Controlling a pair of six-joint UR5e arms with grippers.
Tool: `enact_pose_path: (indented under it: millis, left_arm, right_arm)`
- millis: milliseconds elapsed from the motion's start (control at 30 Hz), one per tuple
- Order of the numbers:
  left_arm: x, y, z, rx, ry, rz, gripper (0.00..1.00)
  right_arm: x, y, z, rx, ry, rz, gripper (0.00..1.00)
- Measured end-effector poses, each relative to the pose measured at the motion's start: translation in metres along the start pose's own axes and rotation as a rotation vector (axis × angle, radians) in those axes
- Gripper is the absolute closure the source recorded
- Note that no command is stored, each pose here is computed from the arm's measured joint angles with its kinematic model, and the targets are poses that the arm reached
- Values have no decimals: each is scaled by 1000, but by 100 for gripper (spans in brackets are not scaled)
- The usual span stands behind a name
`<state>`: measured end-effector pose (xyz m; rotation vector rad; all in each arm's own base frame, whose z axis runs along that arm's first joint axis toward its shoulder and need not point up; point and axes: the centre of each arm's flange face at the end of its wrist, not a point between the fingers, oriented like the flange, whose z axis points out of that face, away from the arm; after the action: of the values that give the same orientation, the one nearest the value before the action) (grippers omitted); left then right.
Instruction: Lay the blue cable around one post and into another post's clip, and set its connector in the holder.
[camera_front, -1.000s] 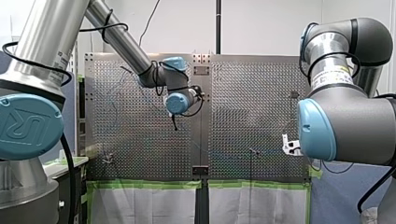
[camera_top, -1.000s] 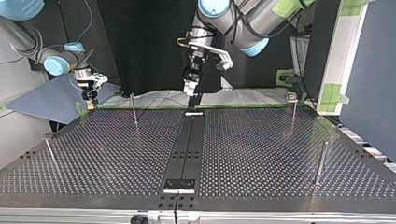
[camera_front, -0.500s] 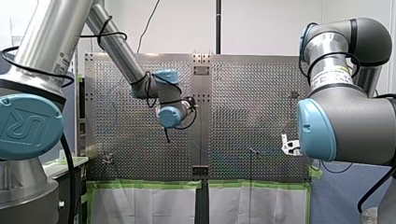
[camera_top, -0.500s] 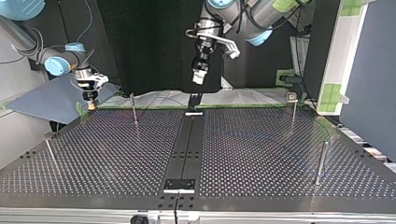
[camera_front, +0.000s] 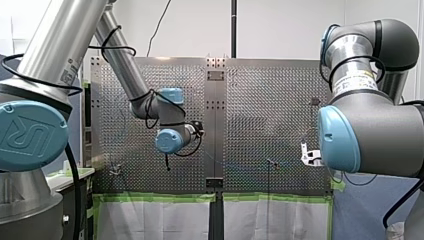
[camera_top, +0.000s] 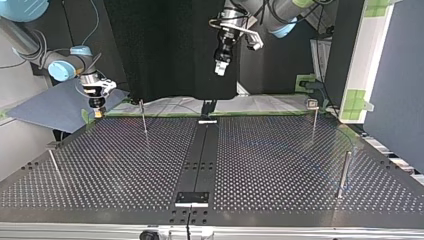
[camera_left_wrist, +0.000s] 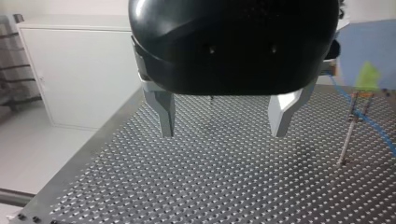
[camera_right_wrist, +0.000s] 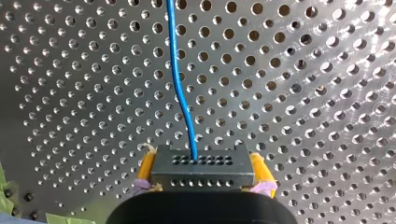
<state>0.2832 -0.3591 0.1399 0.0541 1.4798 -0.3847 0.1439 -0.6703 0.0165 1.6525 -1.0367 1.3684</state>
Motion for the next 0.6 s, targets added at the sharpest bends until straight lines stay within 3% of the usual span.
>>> enact_pose_path:
  millis: [600]
  left_arm:
    - [30, 37, -70, -28, 145, 74, 0]
  right_arm:
    - [1, -1, -1, 5, -6, -24, 100]
